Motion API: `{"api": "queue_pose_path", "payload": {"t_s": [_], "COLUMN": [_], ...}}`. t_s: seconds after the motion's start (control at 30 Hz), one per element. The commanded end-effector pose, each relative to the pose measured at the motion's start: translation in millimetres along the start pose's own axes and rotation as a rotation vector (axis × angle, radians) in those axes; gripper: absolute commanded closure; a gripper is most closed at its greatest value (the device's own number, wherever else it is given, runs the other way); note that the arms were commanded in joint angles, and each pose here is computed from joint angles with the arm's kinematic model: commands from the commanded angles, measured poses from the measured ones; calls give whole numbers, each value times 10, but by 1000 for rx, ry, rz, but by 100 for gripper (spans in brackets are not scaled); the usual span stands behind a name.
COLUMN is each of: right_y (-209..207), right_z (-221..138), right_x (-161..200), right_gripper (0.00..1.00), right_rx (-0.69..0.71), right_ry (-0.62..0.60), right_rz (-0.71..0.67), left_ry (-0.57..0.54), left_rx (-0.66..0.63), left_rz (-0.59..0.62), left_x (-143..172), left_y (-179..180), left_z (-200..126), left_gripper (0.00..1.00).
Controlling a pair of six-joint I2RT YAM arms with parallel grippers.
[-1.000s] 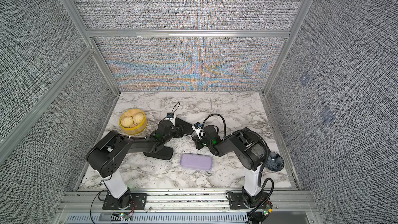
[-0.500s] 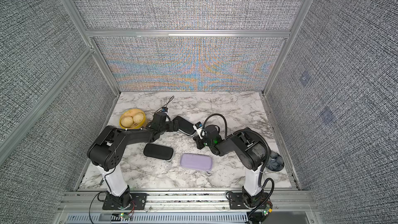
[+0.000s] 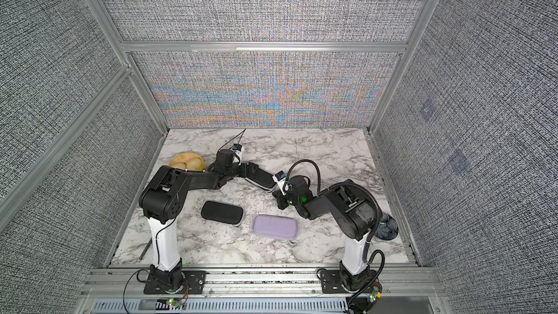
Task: Put umbrellas into zippered umbrella sleeves
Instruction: Zip the zipper on the umbrella sleeve.
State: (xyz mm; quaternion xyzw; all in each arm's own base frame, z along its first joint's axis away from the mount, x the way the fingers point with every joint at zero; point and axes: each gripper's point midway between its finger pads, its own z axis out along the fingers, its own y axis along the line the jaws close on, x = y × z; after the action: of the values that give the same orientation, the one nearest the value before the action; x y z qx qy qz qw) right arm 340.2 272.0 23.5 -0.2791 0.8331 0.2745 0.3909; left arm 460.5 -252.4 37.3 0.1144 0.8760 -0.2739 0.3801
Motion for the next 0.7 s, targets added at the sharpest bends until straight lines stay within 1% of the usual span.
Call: {"api": "queue_pose_path", "payload": {"t_s": [0.0,0.03,0.07,0.13,0.17,0.3,0.4,0.47,0.53,0.6,0.67], "right_y": [-6,1,9,17,13,87,211,281,353,426,420], "right_z": [-18,-22,-33,-54,-62,-59,-34,-41,-42,-24,0], "right_x": [90,86,87,84,82,71,82,67,46,48,86], "right_gripper": [100,100,100,100,100,100,100,100,100,100,100], "right_rx": [3,1,0,0,7,-9,-22,-43,-71,-91,-76], "right_ry": [33,33,29,16,13,0,11,7,-2,1,18], "right_rz": [6,7,10,12,14,3,-27,-22,-3,-6,-12], "left_ry": [29,35,42,51,59,69,67,62,58,57,67], "left_rx": [44,48,55,64,61,-12,-40,-73,-101,-98,-95], "left_rz": [-13,-19,-26,-40,-51,-95,-118,-125,-126,-137,-146], "left_x": [153,187,244,331,382,538,606,640,668,699,741], "left_y": [-41,-44,-43,-40,-21,129,178,228,259,264,268], "left_z": [-9,-11,-10,-10,-7,-32,-58,-86,-103,-100,-71], "left_gripper": [24,29,31,48,52,52,62,63,66,69,76]}}
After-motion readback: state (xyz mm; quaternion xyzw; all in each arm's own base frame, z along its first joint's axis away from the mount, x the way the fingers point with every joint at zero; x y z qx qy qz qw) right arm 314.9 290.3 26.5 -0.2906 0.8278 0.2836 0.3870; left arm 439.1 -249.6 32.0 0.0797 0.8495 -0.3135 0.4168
